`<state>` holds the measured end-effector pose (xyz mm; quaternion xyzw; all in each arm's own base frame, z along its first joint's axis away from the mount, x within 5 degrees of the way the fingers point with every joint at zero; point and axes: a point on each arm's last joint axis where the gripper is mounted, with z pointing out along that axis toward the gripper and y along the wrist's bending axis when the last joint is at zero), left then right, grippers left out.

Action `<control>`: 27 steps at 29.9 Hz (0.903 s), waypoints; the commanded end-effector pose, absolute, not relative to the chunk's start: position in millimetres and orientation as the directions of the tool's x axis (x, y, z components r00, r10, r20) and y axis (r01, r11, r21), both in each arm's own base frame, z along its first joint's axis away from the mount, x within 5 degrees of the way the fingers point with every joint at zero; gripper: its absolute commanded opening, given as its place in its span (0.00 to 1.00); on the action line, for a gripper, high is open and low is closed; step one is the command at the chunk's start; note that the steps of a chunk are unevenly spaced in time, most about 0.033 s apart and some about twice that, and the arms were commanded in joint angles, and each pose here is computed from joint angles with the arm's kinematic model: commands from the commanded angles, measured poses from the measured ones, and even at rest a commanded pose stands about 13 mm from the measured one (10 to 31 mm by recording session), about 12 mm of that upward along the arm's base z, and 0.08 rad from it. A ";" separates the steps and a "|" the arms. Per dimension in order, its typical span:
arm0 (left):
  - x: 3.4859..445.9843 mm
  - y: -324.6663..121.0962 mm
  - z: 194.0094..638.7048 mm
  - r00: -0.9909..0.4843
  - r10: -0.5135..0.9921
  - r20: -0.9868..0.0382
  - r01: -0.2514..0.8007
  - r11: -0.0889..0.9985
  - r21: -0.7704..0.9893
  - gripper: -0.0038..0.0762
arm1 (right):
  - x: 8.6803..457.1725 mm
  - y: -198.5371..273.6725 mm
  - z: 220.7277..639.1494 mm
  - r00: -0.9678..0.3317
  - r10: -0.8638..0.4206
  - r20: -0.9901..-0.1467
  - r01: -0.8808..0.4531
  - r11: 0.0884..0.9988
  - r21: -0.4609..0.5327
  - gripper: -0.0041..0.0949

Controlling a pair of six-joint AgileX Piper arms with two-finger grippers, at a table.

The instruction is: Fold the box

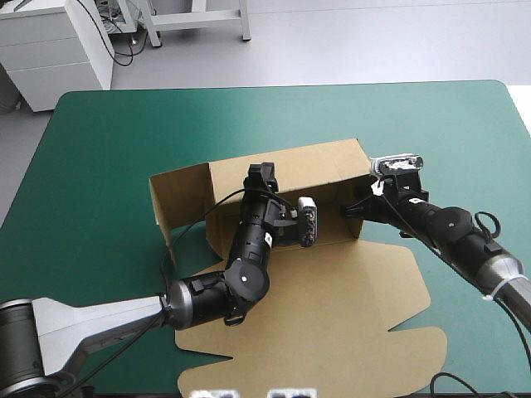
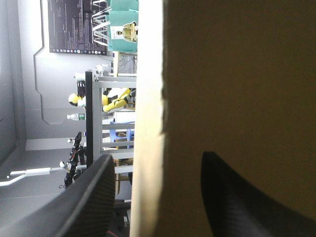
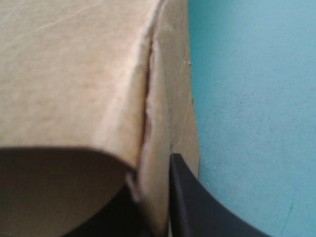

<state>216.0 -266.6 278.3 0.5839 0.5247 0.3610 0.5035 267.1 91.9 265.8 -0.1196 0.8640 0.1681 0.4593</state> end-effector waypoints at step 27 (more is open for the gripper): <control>147.4 -277.9 328.4 0.311 0.896 -0.316 0.281 0.230 0.932 0.06 | 295.9 100.6 277.4 -0.659 -0.037 -0.751 -0.313 0.922 0.229 0.02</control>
